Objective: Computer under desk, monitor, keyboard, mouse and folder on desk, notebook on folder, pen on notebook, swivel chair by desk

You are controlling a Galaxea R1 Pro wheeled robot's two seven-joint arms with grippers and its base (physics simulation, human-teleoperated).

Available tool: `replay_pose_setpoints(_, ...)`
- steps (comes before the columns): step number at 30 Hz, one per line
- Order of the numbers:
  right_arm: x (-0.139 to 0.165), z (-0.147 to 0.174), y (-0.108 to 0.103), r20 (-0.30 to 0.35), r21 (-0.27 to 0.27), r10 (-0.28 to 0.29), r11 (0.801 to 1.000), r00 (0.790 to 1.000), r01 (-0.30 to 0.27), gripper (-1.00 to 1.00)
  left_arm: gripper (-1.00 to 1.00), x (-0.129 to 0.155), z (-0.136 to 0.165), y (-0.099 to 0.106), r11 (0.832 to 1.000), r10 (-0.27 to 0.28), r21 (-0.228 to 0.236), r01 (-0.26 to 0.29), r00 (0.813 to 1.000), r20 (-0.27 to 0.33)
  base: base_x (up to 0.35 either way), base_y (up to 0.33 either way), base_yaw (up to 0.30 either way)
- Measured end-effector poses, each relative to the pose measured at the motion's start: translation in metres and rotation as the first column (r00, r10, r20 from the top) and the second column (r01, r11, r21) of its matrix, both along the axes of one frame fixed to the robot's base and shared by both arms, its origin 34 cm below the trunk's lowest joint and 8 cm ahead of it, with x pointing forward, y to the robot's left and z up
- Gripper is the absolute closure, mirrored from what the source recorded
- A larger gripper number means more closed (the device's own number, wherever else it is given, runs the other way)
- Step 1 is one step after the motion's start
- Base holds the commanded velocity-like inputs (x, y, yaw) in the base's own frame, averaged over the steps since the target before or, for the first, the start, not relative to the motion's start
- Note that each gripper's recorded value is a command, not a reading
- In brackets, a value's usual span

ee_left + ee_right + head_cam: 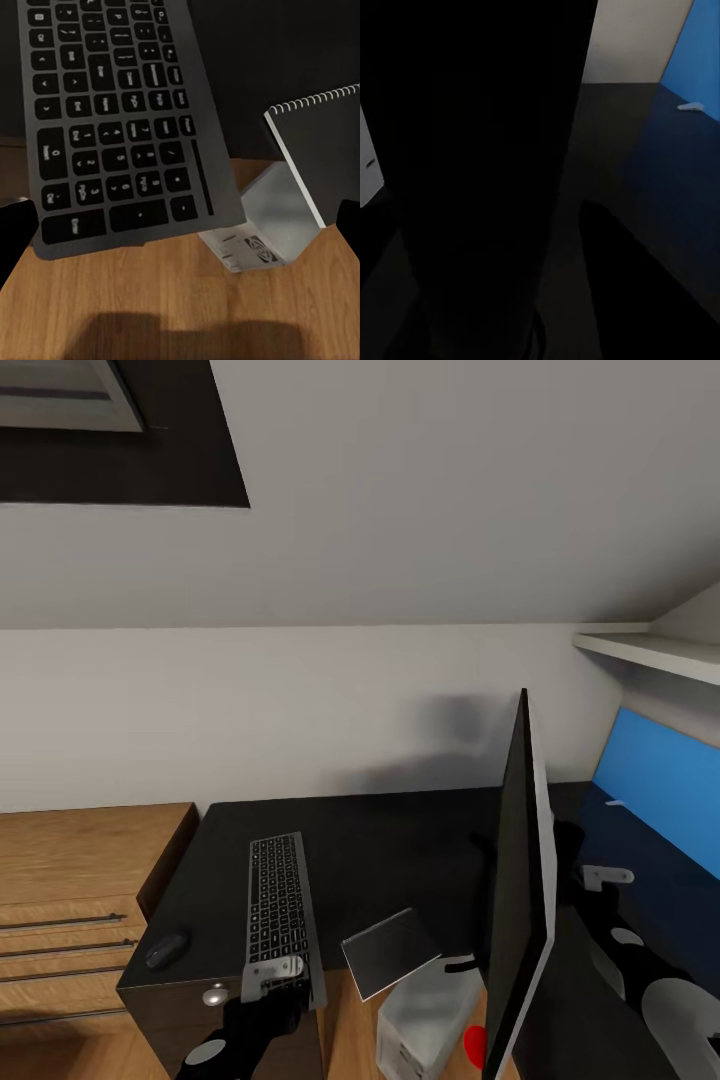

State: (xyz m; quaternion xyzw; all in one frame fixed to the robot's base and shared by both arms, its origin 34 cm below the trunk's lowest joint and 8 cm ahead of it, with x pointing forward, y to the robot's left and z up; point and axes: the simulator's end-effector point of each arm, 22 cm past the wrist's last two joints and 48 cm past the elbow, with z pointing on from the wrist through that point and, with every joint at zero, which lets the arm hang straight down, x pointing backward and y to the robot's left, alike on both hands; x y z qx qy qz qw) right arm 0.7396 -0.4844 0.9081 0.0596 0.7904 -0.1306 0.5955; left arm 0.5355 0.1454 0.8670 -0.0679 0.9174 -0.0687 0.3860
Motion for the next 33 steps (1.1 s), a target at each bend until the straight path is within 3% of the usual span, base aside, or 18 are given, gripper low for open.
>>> replay_pose_setpoints(18,0.000,0.000,-0.001,0.000,0.001,-0.006,1.000,1.000,0.006,1.00,-1.00,0.001,0.000,0.008,1.000,-0.001,0.015,0.001,1.000,0.004,-0.011,0.000,0.000)
replay_pose_setpoints(33,-0.002,0.002,-0.011,-0.002,-0.008,-0.018,1.000,1.000,0.018,1.00,-1.00,0.003,0.002,0.012,1.000,0.007,0.017,-0.007,1.000,0.010,-0.229,0.000,0.000)
